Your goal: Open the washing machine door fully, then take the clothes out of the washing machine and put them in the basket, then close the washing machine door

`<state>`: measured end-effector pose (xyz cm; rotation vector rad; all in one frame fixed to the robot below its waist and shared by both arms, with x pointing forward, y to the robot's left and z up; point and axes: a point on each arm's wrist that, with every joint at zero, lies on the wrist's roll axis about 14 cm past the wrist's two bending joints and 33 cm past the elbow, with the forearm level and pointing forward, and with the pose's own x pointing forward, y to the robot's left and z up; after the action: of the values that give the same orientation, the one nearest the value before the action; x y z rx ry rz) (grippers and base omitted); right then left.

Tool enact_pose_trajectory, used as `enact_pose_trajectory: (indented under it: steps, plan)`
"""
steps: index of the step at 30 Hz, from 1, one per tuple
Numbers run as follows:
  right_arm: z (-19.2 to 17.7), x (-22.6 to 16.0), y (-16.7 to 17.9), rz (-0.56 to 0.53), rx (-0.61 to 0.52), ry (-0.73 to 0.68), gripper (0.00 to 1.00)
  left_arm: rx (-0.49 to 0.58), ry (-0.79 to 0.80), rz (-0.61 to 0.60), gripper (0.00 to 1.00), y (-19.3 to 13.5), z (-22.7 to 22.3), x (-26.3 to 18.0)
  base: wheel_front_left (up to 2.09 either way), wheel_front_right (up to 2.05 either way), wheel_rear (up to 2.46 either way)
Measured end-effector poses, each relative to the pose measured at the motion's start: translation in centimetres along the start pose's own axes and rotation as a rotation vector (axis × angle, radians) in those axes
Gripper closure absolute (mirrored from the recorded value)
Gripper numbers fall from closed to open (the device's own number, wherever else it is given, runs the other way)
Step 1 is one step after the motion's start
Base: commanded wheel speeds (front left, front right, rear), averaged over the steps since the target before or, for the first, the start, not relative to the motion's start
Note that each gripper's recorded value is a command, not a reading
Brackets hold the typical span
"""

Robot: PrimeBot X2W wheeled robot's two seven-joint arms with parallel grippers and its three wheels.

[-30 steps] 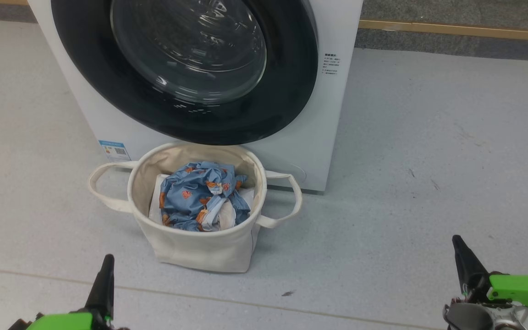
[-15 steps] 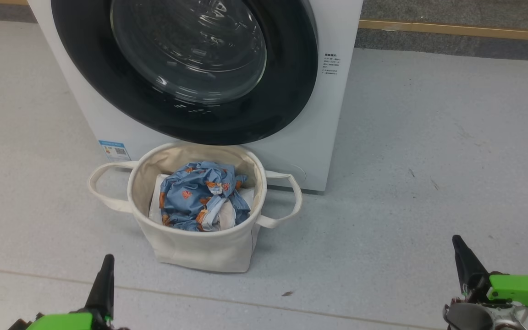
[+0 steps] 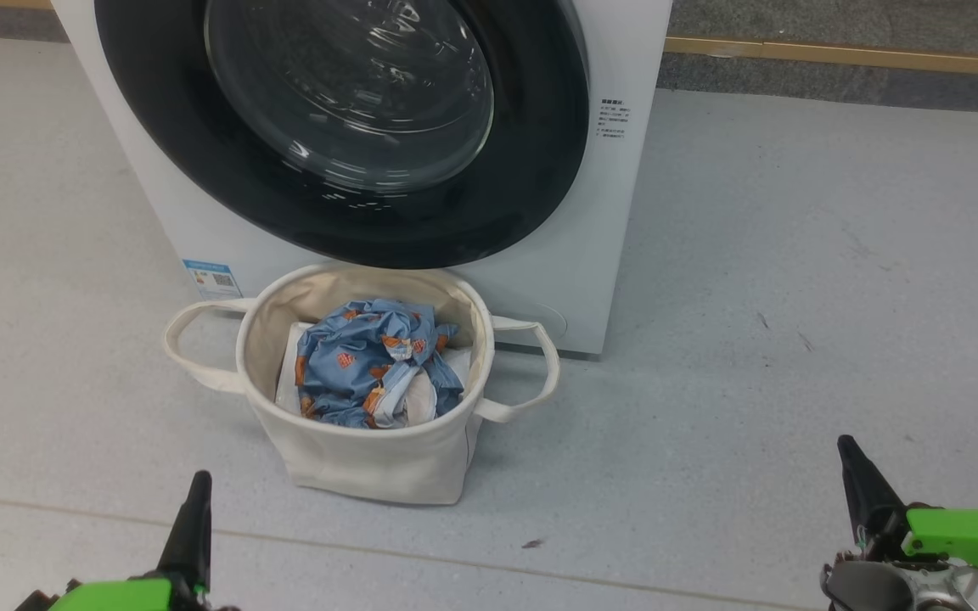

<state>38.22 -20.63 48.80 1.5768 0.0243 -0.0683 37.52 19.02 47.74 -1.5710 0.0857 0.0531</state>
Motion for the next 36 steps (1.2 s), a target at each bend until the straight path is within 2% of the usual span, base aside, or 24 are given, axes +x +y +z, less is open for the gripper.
enact_pose_trajectory:
  steps: [36]
  plan:
    - [0.00, 0.00, 0.00, 0.000, 0.000, 0.000, 1.00, 0.000, 0.000, 0.000, 1.00, 0.00, 0.00, 0.00, 0.00, 0.00, 0.00]
